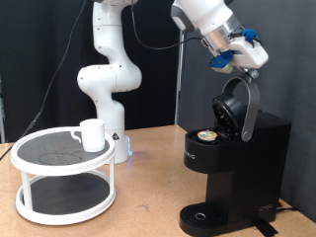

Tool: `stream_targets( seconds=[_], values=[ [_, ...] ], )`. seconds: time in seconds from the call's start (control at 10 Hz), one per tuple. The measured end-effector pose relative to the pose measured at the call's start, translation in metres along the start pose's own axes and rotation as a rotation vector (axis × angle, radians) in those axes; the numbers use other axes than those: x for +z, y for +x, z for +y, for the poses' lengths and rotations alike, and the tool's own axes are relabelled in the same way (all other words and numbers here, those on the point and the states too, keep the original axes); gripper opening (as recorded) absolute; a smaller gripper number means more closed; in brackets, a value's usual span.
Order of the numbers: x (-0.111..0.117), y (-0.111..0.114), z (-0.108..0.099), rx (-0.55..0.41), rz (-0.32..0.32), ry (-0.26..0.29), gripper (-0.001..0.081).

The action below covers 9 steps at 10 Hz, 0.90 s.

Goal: Make a cup of coffee with the keurig machine

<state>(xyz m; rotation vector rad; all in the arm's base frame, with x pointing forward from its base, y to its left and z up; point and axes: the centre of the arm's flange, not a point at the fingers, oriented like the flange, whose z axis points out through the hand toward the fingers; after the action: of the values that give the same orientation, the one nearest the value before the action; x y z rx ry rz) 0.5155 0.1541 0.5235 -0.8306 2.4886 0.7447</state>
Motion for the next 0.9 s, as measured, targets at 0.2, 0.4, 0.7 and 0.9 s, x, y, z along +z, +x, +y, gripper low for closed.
stream_targets(
  seconds=[0.2, 0.4, 0.7, 0.9],
  values=[
    [-0.006, 0.002, -0.004, -0.004, 0.009, 0.01, 0.0],
    [-0.017, 0.008, -0.011, -0.015, 0.032, 0.033, 0.0],
    [-0.035, 0.025, -0.03, -0.01, 0.056, 0.079, 0.0],
    [-0.043, 0.039, -0.046, 0.004, 0.079, 0.117, 0.0]
  ],
)
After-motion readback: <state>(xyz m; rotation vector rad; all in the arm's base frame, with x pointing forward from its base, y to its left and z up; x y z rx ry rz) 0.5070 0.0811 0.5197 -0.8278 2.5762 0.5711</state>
